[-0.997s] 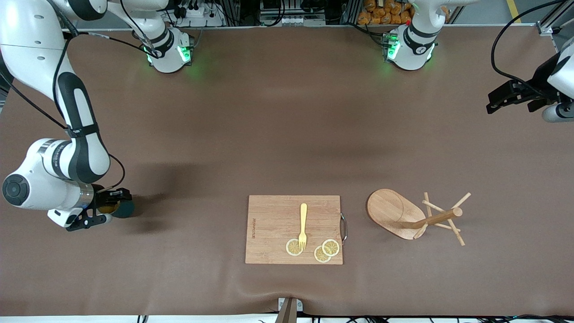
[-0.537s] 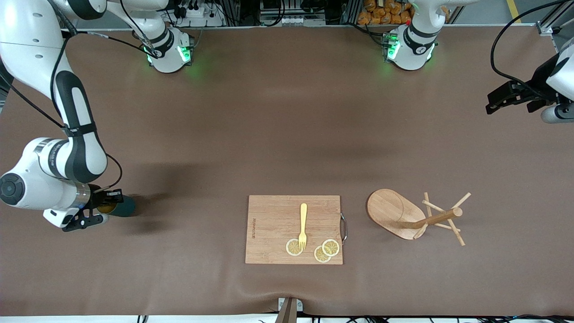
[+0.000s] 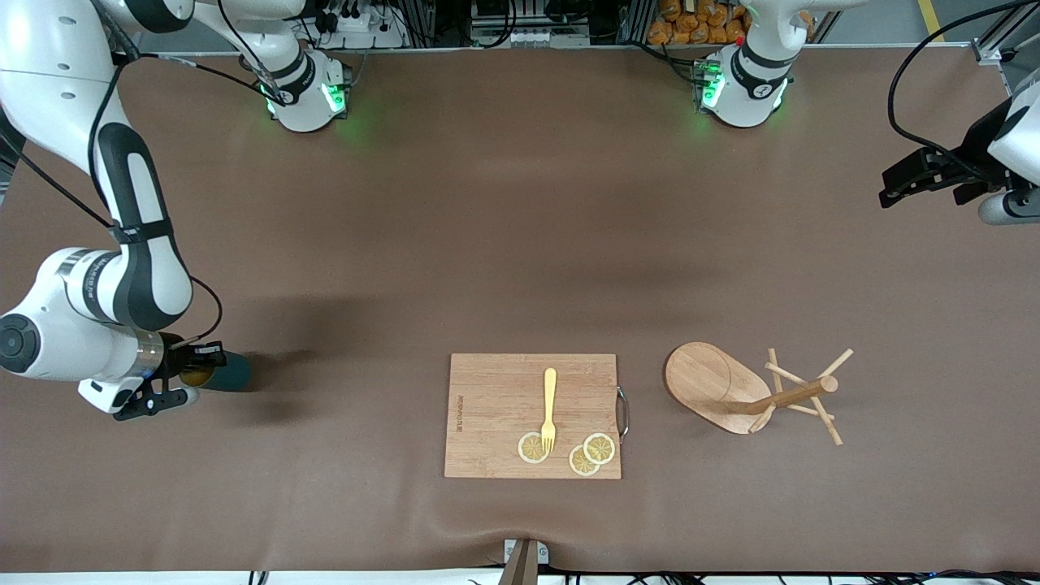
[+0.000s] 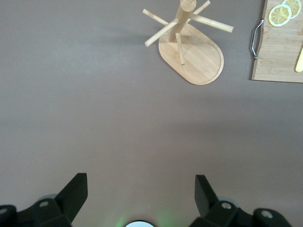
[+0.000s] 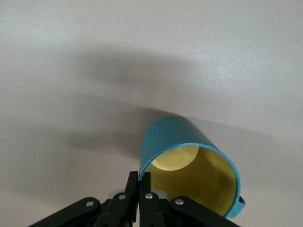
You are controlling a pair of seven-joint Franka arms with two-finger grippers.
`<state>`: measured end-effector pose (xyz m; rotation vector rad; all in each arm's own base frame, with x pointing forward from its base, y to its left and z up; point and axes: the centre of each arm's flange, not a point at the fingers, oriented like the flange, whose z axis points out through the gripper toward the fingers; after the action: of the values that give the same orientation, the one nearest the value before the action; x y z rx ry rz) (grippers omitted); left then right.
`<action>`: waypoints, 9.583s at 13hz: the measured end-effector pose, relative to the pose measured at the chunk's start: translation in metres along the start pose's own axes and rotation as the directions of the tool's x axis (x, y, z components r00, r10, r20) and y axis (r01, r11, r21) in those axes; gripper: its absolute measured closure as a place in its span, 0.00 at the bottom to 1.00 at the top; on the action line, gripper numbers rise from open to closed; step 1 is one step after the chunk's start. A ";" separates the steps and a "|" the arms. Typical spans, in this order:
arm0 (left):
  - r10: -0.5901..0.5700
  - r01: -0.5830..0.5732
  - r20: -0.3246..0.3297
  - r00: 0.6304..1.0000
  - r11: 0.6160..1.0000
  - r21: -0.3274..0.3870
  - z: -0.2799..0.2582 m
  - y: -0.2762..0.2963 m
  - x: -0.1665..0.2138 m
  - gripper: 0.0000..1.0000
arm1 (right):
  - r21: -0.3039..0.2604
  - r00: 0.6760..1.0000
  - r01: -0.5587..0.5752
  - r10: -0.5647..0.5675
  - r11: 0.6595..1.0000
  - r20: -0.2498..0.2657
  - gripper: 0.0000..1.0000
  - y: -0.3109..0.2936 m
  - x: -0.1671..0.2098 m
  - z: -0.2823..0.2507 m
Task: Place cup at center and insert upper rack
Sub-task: 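Lift the cup and carry it toward the table center, then lower the cup onto the table and open the right gripper, then raise the right gripper away while the left gripper reaches the cup, then grasp the cup handle with the left gripper, then lift the cup and carry it toward the wooden mug tree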
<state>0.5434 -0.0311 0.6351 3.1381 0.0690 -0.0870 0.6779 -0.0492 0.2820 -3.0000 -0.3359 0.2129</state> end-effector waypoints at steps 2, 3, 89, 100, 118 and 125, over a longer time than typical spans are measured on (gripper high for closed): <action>0.001 -0.001 0.001 1.000 1.000 0.000 0.000 0.000 0.000 0.00 | 0.003 0.999 -0.038 0.038 0.999 0.008 0.96 -0.031 0.003 -0.019; 0.001 -0.001 0.001 1.000 1.000 0.000 0.001 0.000 0.000 0.00 | 0.003 0.998 -0.056 0.056 0.998 0.012 0.96 -0.052 0.005 -0.028; -0.404 0.629 -0.676 0.616 0.770 0.112 0.425 0.572 -0.252 0.00 | -0.078 0.996 -0.020 0.013 0.997 -0.091 0.00 -0.079 -0.120 -0.303; -0.449 0.653 -0.732 0.512 0.758 -0.008 0.474 0.585 -0.273 0.10 | -0.078 0.996 -0.008 0.001 0.997 -0.088 0.00 -0.085 -0.118 -0.301; -0.632 0.744 -0.645 0.429 0.653 -0.145 0.406 0.599 -0.252 0.79 | -0.065 0.992 -0.090 0.084 0.994 -0.092 0.00 -0.041 -0.138 -0.307; -0.835 0.826 -0.223 0.503 0.540 -0.159 0.111 0.485 -0.133 0.79 | -0.054 0.986 -0.144 0.139 0.988 -0.088 0.00 -0.039 -0.147 -0.311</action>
<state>0.4263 -0.5222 0.5315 2.6996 1.5662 0.3553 0.5753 -0.0757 0.6112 -3.0828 -0.1234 0.0903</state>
